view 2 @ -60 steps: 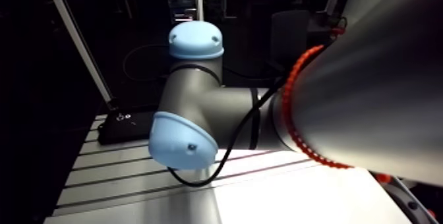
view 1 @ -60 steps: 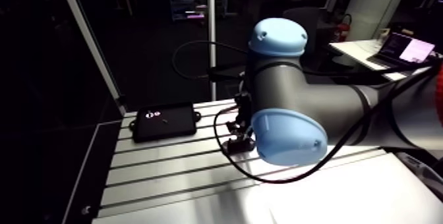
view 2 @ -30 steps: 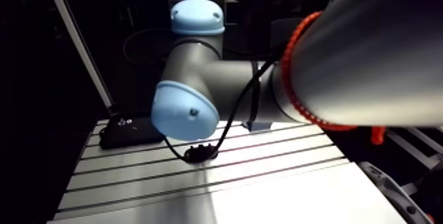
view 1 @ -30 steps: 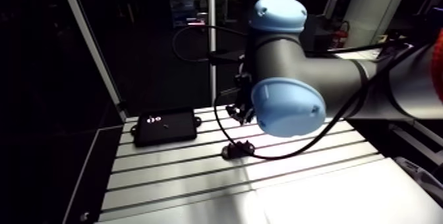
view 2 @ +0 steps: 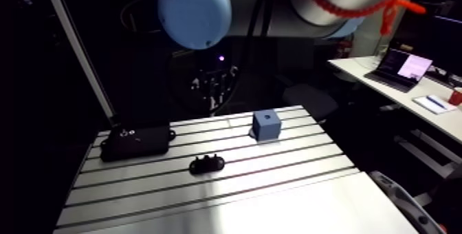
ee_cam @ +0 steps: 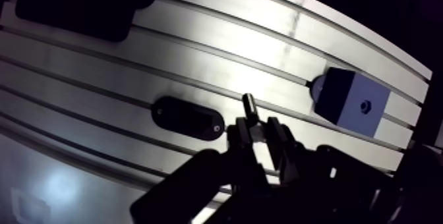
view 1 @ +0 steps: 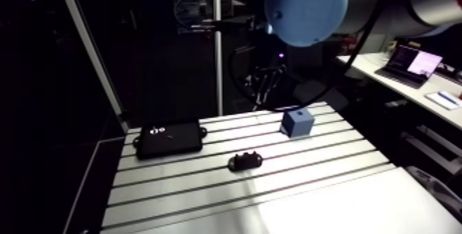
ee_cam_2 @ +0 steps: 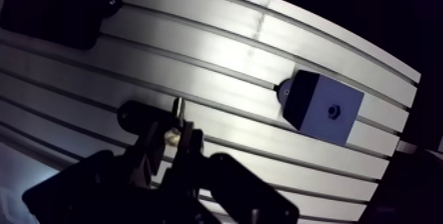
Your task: Pick up the M10 bolt and insert it into the hex recess until seated.
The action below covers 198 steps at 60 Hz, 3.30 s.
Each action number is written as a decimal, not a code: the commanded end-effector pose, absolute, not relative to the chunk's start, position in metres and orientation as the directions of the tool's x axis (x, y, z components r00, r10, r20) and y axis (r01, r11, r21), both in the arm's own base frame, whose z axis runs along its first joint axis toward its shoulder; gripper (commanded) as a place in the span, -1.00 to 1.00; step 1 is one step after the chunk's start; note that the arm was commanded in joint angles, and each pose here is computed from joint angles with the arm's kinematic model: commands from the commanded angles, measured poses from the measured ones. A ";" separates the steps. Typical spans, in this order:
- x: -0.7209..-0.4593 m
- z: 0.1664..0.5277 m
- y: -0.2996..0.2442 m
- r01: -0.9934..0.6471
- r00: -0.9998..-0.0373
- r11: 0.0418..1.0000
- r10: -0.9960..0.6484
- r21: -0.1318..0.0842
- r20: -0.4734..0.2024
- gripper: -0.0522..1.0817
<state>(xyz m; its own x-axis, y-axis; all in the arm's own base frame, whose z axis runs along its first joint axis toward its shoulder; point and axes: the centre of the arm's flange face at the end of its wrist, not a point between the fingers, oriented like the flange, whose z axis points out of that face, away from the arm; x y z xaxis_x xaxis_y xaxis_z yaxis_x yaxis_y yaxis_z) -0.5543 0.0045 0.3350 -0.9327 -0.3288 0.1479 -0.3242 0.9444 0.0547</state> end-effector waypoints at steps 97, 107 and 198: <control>-0.623 0.338 0.132 -0.573 -0.800 0.819 -0.552 0.029 -0.233 0.45; -0.621 0.335 0.135 -0.571 -0.801 0.821 -0.550 0.025 -0.237 0.45; -0.652 0.303 0.150 -0.573 -0.807 0.817 -0.550 0.061 -0.217 0.45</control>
<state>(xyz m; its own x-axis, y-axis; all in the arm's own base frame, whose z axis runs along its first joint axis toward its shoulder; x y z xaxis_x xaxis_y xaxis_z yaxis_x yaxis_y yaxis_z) -0.6489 0.1489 0.3060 -0.8077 -0.5468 -0.2205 -0.5698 0.8200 0.0537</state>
